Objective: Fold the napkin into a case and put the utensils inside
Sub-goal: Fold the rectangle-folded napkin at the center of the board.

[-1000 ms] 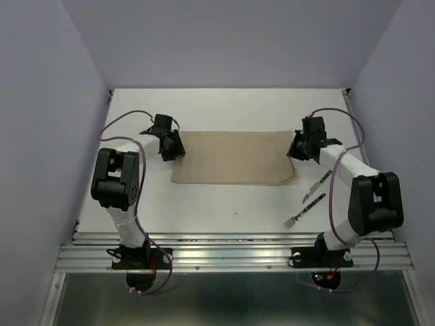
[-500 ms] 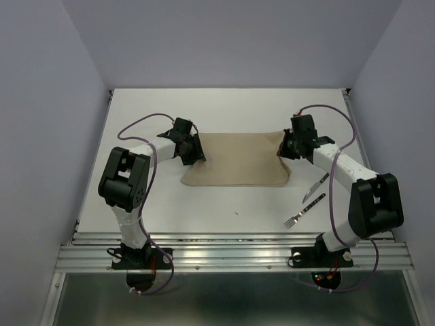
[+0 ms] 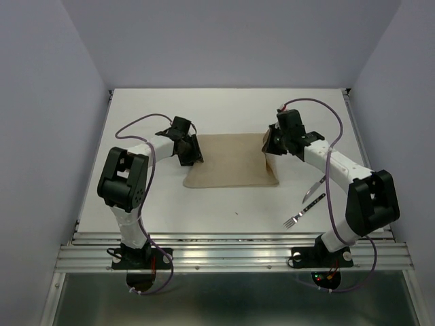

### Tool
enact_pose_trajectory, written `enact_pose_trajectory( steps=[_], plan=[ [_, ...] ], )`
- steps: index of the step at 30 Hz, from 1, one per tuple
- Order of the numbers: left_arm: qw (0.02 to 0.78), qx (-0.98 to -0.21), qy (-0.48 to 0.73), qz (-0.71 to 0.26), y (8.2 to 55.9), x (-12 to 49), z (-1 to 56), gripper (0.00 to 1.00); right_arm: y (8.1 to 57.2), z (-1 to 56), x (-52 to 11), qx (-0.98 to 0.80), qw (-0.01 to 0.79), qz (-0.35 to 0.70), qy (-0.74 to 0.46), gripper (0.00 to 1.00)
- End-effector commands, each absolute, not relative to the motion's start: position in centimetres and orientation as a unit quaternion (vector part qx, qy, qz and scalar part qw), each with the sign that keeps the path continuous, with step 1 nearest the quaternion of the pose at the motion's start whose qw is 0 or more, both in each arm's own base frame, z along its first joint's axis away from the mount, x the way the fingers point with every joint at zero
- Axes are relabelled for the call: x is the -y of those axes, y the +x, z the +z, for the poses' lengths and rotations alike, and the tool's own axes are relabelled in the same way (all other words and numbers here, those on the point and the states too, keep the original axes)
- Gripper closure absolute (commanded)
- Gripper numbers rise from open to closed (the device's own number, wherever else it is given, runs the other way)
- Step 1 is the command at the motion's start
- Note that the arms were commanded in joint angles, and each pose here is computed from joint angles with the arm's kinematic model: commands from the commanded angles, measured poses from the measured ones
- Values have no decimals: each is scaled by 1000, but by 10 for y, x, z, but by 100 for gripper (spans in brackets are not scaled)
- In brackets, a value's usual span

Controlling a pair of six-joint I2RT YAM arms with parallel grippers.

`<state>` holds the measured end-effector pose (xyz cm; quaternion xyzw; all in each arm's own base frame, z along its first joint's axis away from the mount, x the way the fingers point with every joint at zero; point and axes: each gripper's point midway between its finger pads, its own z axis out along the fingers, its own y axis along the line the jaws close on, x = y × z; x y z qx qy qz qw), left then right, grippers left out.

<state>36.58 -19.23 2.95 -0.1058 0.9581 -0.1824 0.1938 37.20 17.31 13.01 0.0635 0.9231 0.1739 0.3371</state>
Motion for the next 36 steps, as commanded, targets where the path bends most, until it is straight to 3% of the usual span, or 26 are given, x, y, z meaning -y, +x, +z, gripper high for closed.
enact_pose_trajectory(
  steps=[1,17,21,25,31,36],
  plan=[
    [233,-950,-123,-168,383,162,65,47,384,147,-184,-915,355,185,56,99],
    [193,-958,-146,-156,384,141,18,48,392,161,-211,-911,360,200,27,99],
    [220,-955,-154,-125,391,129,36,49,390,160,-209,-912,360,197,28,99],
    [291,-940,-148,-95,414,129,94,49,388,157,-197,-913,368,172,40,99],
    [313,-926,-74,-197,437,217,145,48,377,150,-181,-916,369,145,51,99],
    [295,-909,-11,-294,454,298,144,56,372,152,-180,-916,368,148,62,99]
  ],
)
